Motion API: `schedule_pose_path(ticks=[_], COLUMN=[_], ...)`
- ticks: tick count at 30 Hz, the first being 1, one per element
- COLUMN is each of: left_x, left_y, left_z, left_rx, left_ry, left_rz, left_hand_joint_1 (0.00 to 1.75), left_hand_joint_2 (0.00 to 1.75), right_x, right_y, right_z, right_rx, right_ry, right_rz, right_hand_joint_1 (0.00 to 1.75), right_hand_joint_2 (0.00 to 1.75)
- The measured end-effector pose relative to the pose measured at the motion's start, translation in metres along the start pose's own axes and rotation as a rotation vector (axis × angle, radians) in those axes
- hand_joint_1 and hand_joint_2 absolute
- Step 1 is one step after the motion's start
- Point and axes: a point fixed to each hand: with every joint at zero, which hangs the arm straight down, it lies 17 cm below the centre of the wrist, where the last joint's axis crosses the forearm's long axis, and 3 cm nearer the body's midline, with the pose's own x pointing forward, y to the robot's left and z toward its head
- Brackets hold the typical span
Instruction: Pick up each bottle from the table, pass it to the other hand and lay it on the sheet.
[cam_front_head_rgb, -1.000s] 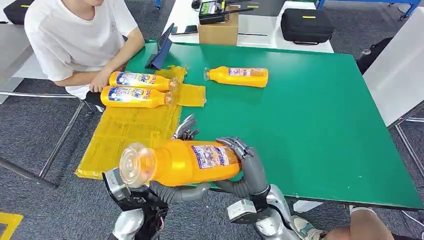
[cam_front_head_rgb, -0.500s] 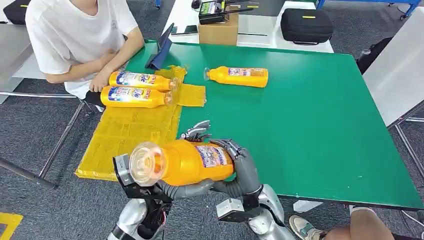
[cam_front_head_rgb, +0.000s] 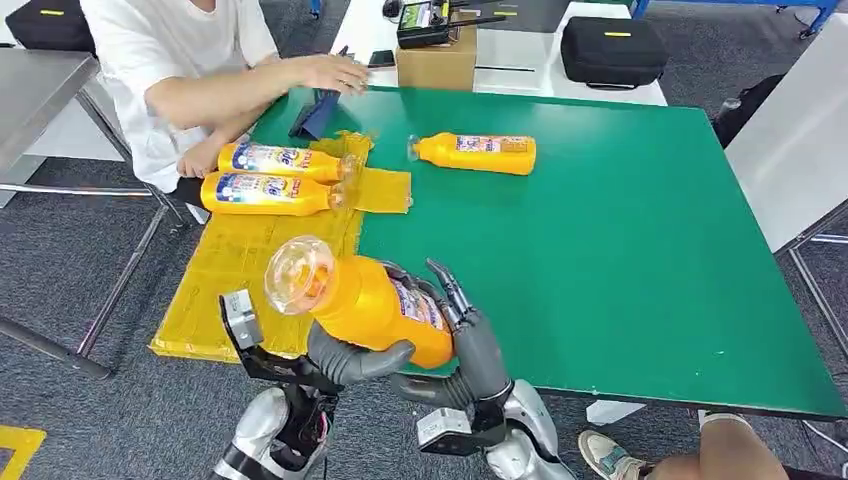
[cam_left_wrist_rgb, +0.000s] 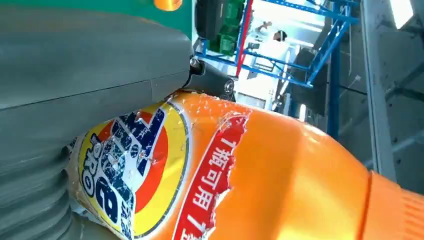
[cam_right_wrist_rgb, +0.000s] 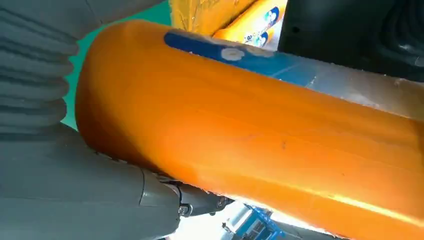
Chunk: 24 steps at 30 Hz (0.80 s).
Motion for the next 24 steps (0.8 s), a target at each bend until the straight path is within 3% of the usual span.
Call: schedule_pose_path(ticks=[5, 8, 10, 15, 24], left_x=[0.003, 0.01, 0.019, 0.039, 0.038], left_y=[0.012, 0.031, 0.053, 0.116, 0.18], left_z=[-0.003, -0.009, -0.018, -0.027, -0.015], left_rx=[0.051, 0.125, 0.203, 0.359, 0.348], left_ry=[-0.008, -0.026, -0.048, -0.055, 0.05], left_rz=[-0.013, -0.054, -0.198, -0.779, -1.164], left_hand_joint_1=[1.75, 1.75, 1.75, 1.75, 1.75], left_hand_joint_2=[1.75, 1.75, 1.75, 1.75, 1.75], right_x=[0.005, 0.011, 0.025, 0.056, 0.055], right_y=[0.002, -0.014, -0.03, -0.05, -0.09], right_z=[0.0, -0.001, -0.005, -0.009, -0.008], right_rx=[-0.011, -0.104, -0.192, -0.255, -0.341], right_ry=[-0.006, -0.03, -0.064, -0.138, -0.128], right_rz=[0.0, 0.067, 0.095, 0.109, 0.093], right_hand_joint_1=[0.0, 0.0, 0.0, 0.0, 0.0], right_hand_joint_2=[0.0, 0.0, 0.0, 0.0, 0.0])
